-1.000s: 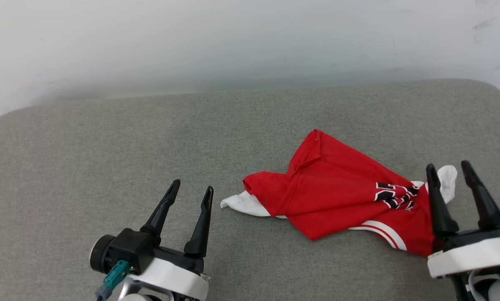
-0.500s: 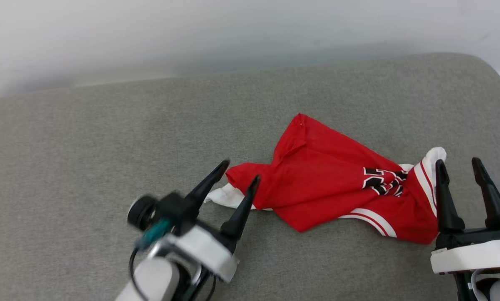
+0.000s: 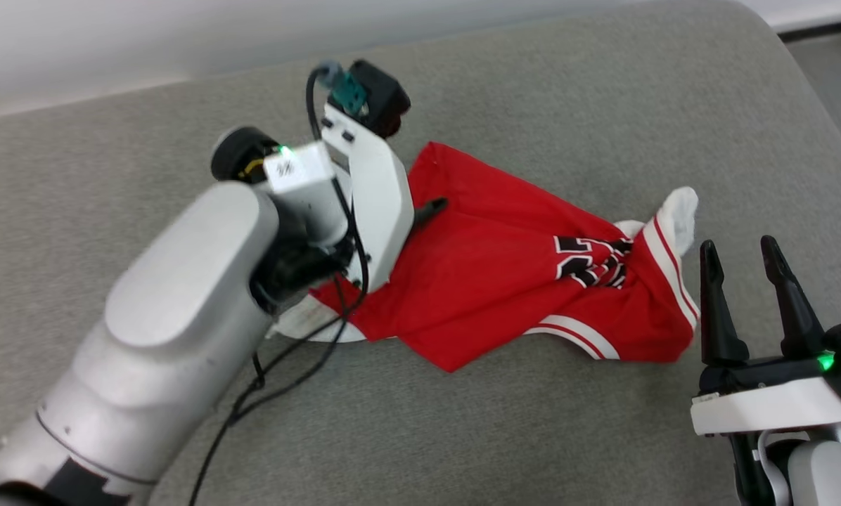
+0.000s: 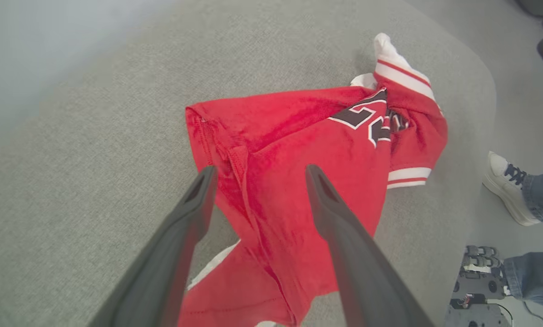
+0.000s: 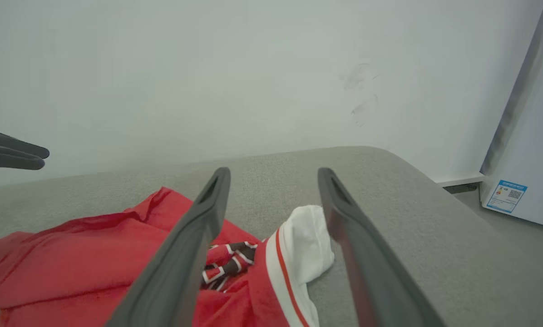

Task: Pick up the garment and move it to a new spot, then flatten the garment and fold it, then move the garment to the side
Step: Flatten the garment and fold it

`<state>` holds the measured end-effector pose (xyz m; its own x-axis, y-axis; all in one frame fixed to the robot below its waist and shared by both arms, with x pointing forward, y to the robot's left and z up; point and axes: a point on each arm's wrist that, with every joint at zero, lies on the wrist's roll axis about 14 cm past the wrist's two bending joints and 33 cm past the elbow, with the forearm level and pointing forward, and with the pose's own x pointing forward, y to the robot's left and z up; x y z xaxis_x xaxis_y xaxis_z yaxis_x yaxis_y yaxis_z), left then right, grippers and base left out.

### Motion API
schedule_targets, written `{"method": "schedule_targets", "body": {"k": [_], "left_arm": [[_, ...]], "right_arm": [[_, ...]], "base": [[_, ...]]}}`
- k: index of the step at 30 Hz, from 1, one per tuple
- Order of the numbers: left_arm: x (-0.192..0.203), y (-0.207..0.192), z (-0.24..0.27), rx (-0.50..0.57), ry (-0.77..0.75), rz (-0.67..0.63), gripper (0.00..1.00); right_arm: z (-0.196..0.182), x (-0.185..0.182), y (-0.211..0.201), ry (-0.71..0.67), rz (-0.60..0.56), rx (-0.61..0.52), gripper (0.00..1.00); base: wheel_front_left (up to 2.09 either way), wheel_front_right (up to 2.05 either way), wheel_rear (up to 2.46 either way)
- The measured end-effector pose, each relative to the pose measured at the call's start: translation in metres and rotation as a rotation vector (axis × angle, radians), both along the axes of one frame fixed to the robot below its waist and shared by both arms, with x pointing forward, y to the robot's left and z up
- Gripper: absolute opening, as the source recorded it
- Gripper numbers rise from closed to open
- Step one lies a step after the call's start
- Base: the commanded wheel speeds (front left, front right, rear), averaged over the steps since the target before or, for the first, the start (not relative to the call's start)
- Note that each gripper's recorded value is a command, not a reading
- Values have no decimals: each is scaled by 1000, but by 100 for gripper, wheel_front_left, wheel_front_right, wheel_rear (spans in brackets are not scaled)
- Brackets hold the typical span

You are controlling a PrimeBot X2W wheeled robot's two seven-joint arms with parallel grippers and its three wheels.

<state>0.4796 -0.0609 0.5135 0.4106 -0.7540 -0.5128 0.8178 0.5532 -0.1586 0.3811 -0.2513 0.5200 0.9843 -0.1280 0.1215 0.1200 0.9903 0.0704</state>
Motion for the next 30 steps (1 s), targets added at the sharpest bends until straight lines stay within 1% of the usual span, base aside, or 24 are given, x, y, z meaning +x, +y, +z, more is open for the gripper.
{"method": "schedule_targets", "body": {"k": [6,9,12,16,19,20,21,26,28,30], "left_arm": [[12,-9,-39,196,145,-90,100],[15,-8,-64,274,206,-112,100],[21,-6,-86,332,239,-117,100],[22,-3,-113,378,293,-121,100],[24,1,-126,424,303,-128,100],[22,7,-136,481,304,-153,25],[21,14,-139,508,309,-173,0],[32,15,-126,455,247,-146,0],[50,14,-107,413,173,-112,0],[73,10,-79,361,60,-75,0]], "right_arm": [[-22,-6,-13,71,-58,8,100],[-25,-5,-20,82,-80,4,100],[-33,-7,-23,107,-95,4,100],[-39,-7,-26,129,-106,-1,100],[-43,-6,-27,140,-112,10,100],[-46,-4,-28,146,-114,17,100],[-47,-1,-27,148,-109,17,100],[-47,-2,-24,148,-102,23,100],[-45,-2,-22,140,-96,24,100],[-42,-2,-21,132,-92,25,100]], "base": [[0,0,0],[0,0,0],[0,0,0],[0,0,0],[0,0,0],[0,0,0],[0,0,0],[0,0,0],[0,0,0],[0,0,0]]}}
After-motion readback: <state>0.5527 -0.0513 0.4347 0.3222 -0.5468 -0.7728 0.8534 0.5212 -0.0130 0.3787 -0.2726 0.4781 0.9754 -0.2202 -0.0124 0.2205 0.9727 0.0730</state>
